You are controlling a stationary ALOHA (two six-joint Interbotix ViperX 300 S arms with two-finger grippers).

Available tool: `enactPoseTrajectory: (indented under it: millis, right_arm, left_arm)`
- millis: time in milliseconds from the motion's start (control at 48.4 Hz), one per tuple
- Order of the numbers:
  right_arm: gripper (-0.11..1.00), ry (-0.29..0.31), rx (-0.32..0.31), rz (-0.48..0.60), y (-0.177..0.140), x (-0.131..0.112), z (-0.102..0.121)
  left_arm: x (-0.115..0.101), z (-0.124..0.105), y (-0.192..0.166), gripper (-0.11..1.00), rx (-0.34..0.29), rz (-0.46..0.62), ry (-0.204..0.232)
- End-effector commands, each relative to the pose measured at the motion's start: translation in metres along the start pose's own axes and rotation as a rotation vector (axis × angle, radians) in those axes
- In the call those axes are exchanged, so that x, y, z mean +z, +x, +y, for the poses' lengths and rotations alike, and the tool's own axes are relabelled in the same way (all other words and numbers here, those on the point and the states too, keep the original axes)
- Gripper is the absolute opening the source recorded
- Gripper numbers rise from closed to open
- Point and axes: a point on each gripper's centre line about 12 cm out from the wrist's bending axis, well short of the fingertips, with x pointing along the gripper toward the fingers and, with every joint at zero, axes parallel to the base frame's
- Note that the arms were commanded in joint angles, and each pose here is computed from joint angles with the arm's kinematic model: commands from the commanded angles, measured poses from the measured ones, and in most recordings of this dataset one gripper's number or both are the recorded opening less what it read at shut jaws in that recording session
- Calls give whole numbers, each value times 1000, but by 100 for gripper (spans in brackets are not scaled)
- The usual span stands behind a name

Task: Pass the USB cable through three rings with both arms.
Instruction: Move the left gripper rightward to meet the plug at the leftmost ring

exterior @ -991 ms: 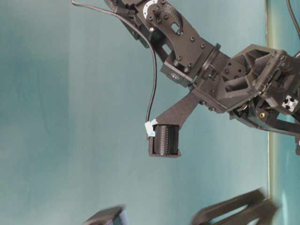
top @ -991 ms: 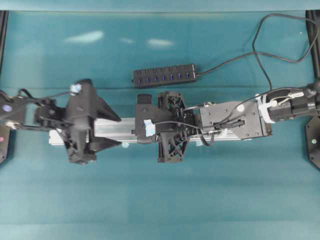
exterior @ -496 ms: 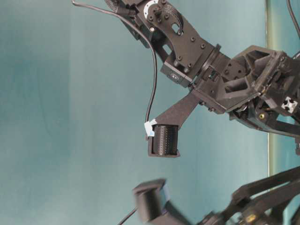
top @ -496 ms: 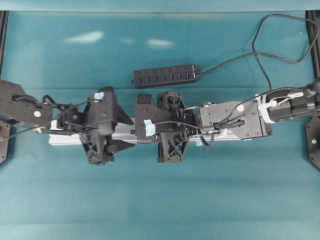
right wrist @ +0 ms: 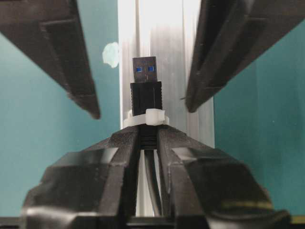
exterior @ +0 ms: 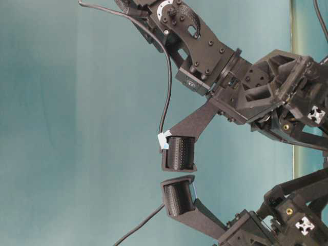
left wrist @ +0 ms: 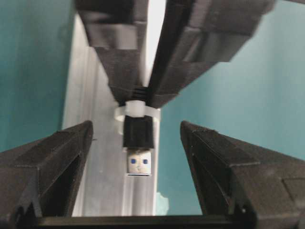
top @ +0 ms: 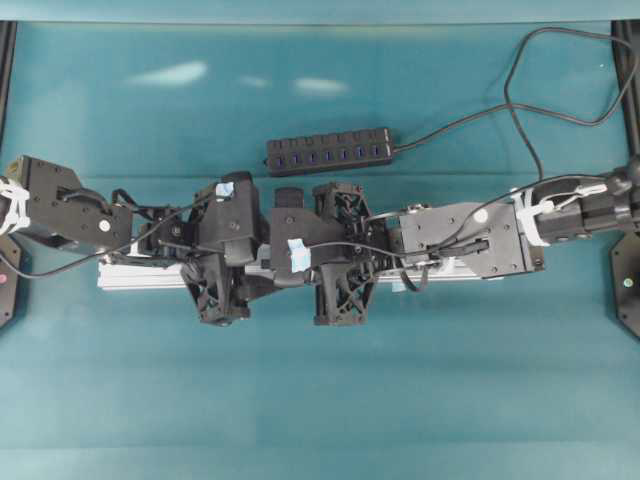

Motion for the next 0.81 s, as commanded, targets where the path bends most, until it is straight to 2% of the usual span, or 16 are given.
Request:
enactPoseTrajectory:
  millis: [0,103,248,392,537,785]
  right_arm:
    - [-8,10,4,-35,-5,9,1]
    - [-8,10,4,-35,-5,9,1]
    - [-8,8,4,-34,-5,8,1]
    - [-8,8,4,-34,-5,8,1]
    - [-8,8,4,-34,-5,8,1]
    - [-8,8,4,-32,-5,7,1]
  left_arm:
    - [7,-2,-2,80,-4,-24,5]
    - [8,-2,-1,79,-4,-27,3]
    - [8,-2,-1,70,-4,-27,7]
    - [8,-2,-1,50,-4,-27,8]
    - [8,-2,-1,24,-4,-29,13]
    - [9,-2,-1,22,-5,-32,20]
